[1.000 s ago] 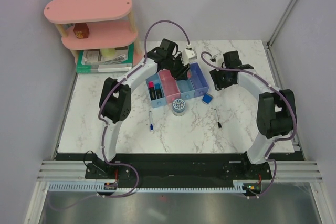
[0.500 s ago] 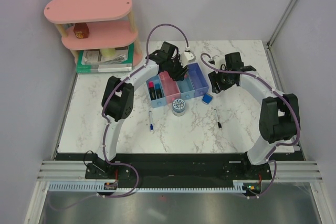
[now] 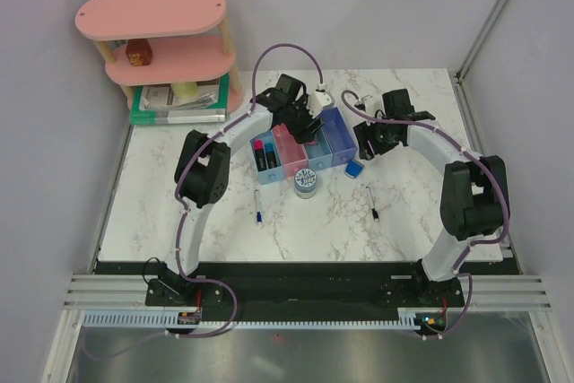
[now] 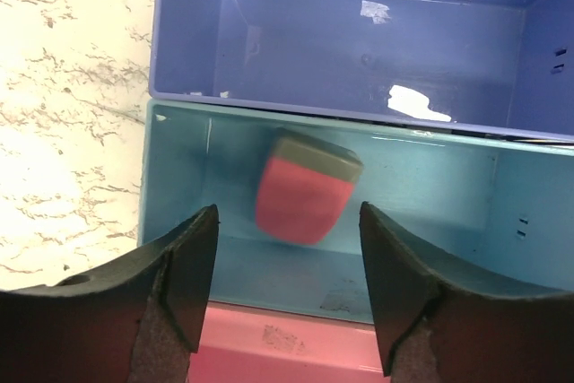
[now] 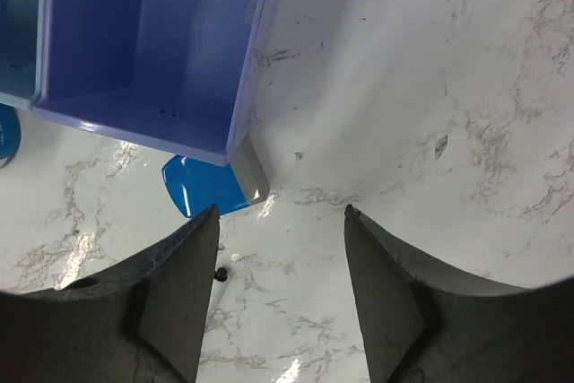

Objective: Sort the stationery into containers
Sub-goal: Place the stationery in the storage box, then pick up the stationery from the center of the board, then move the storage box to the center of the board, then place the stationery in the storage box.

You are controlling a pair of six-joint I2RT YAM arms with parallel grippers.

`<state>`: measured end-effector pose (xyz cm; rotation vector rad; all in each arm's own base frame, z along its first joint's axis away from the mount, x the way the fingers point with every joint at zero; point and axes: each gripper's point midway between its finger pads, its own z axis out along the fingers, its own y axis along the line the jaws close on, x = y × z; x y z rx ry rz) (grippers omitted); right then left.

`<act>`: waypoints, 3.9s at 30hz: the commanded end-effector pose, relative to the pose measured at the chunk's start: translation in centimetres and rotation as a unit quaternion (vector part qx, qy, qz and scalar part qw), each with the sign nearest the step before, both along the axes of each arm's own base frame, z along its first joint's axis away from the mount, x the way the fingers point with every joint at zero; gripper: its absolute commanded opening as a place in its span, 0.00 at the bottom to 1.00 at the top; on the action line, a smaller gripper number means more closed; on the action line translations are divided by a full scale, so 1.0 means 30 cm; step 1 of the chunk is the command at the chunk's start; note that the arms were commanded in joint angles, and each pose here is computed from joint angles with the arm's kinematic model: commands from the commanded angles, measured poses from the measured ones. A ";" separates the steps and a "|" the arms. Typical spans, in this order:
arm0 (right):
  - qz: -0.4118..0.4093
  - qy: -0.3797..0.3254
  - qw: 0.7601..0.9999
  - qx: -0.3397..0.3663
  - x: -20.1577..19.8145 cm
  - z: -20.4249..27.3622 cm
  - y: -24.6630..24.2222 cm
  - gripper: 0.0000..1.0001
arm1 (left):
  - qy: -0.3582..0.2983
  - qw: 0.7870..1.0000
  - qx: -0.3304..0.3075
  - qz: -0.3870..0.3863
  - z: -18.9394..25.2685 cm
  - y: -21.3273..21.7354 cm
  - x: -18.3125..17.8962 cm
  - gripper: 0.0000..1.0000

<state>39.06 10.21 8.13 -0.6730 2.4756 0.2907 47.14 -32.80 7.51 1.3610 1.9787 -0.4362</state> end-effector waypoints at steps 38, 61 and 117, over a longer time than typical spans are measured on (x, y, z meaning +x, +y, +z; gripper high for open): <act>0.144 0.041 0.988 -0.022 -0.073 -0.201 0.188 0.73 | 0.038 0.996 0.070 0.033 0.082 0.319 -0.423 0.79; 0.140 0.006 0.987 -0.080 -0.115 -0.117 0.136 0.62 | -0.005 0.991 0.092 0.097 0.038 0.334 -0.272 0.78; 0.170 -0.042 0.984 0.018 0.162 -0.071 0.545 0.62 | 0.038 0.990 0.003 0.134 0.136 0.488 -0.428 0.78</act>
